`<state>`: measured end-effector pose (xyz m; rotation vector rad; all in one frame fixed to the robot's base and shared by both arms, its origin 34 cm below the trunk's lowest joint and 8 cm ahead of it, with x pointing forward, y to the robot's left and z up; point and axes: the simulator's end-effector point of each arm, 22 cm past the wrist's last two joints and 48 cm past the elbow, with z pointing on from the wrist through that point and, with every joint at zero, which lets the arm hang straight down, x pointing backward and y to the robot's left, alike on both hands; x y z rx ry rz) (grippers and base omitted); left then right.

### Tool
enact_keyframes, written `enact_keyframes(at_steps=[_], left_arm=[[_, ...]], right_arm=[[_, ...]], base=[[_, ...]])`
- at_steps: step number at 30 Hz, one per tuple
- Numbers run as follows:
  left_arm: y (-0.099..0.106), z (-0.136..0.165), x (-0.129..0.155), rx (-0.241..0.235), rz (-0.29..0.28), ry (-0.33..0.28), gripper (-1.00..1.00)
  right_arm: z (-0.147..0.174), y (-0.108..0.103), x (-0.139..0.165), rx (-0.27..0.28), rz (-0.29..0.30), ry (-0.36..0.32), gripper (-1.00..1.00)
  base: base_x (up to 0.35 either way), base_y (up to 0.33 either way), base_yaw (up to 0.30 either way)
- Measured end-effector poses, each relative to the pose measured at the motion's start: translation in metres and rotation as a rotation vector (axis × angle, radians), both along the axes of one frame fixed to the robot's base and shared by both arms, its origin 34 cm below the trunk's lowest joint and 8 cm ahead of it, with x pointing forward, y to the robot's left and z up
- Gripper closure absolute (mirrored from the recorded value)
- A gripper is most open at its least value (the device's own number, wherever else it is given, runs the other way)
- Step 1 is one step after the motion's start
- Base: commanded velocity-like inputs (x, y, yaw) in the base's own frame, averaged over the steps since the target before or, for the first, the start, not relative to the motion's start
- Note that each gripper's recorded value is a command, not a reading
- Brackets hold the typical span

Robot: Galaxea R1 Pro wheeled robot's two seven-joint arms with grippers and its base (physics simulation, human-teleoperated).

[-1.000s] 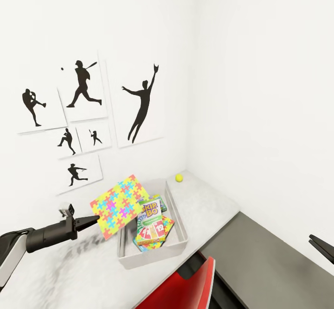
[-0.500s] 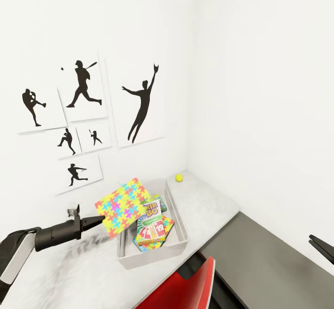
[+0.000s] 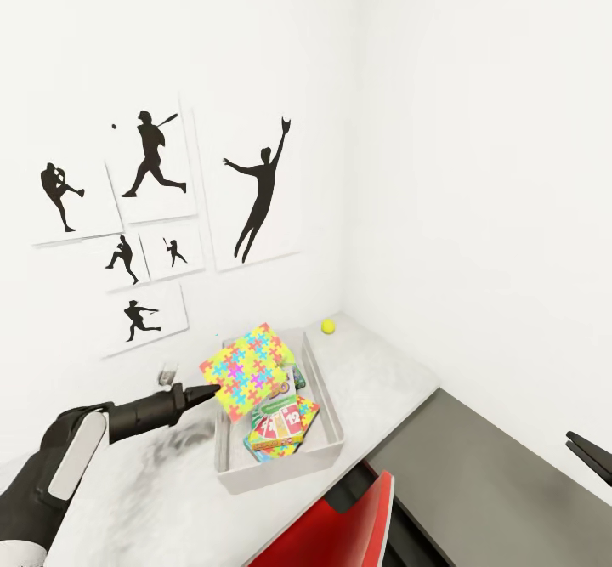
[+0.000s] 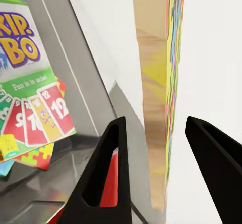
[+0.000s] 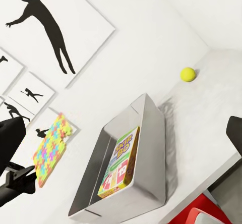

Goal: Put all the toys in the child's room - the three board games (two on the bed and one on the table), the two jigsaw puzzles on the table, and the tennis ball on the table - inside the toy box on the table in the child's room.

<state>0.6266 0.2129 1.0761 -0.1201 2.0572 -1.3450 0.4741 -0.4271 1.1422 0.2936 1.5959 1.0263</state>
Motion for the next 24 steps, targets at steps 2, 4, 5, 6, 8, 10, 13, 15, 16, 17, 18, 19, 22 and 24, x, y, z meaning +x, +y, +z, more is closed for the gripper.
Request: enact_keyframes(at_steps=[2,4,5,6,8,10,13,15,16,17,18,19,22,24], left_arm=[[-0.003,0.003,0.003,-0.002,0.009,-0.009,1.0],[-0.006,0.006,0.004,-0.017,0.017,-0.014,1.0],[-0.008,0.01,0.006,-0.033,0.025,-0.02,1.0],[-0.008,0.011,0.007,-0.041,0.03,-0.023,1.0],[-0.012,0.02,0.01,-0.073,0.052,-0.039,1.0],[-0.013,0.023,0.014,-0.084,0.074,-0.044,1.0],[-0.014,0.019,0.02,-0.078,0.121,-0.029,1.0],[-0.016,0.014,0.023,-0.067,0.144,-0.011,1.0],[-0.017,0.009,0.024,-0.054,0.158,0.002,1.0],[-0.018,0.005,0.026,-0.043,0.169,0.015,1.0],[-0.019,0.003,0.026,-0.04,0.174,0.021,1.0],[-0.02,0.0,0.027,-0.032,0.182,0.031,1.0],[-0.026,-0.003,0.028,-0.029,0.19,0.044,1.0],[-0.03,-0.002,0.028,-0.027,0.193,0.043,1.0]], right_arm=[[0.0,0.0,0.0,0.0,0.0,0.0,-1.0],[0.0,0.0,0.0,0.0,0.0,0.0,-1.0],[0.0,0.0,0.0,0.0,0.0,0.0,-1.0],[0.0,0.0,0.0,0.0,0.0,0.0,-1.0],[0.0,0.0,0.0,0.0,0.0,0.0,-1.0],[0.0,0.0,0.0,0.001,0.0,0.0,-1.0],[-0.004,-0.001,0.0,0.009,-0.003,0.007,-1.0],[-0.005,-0.002,0.0,0.013,-0.005,0.011,-1.0],[-0.006,-0.003,0.0,0.014,-0.006,0.013,-1.0],[-0.007,-0.003,0.0,0.015,-0.006,0.014,-1.0],[-0.007,-0.003,0.0,0.015,-0.006,0.014,-1.0],[-0.007,-0.003,0.0,0.016,-0.007,0.015,-1.0],[-0.007,-0.003,0.0,0.017,-0.007,0.015,-1.0],[-0.007,-0.003,0.0,0.017,-0.006,0.015,-1.0]], base=[[0.0,0.0,0.0],[0.0,0.0,0.0],[0.0,0.0,0.0],[0.0,0.0,0.0],[0.0,0.0,0.0],[0.0,0.0,0.0],[0.0,0.0,0.0],[0.0,0.0,0.0],[0.0,0.0,0.0],[0.0,0.0,0.0],[0.0,0.0,0.0],[0.0,0.0,0.0],[0.0,0.0,0.0],[0.0,0.0,0.0]])
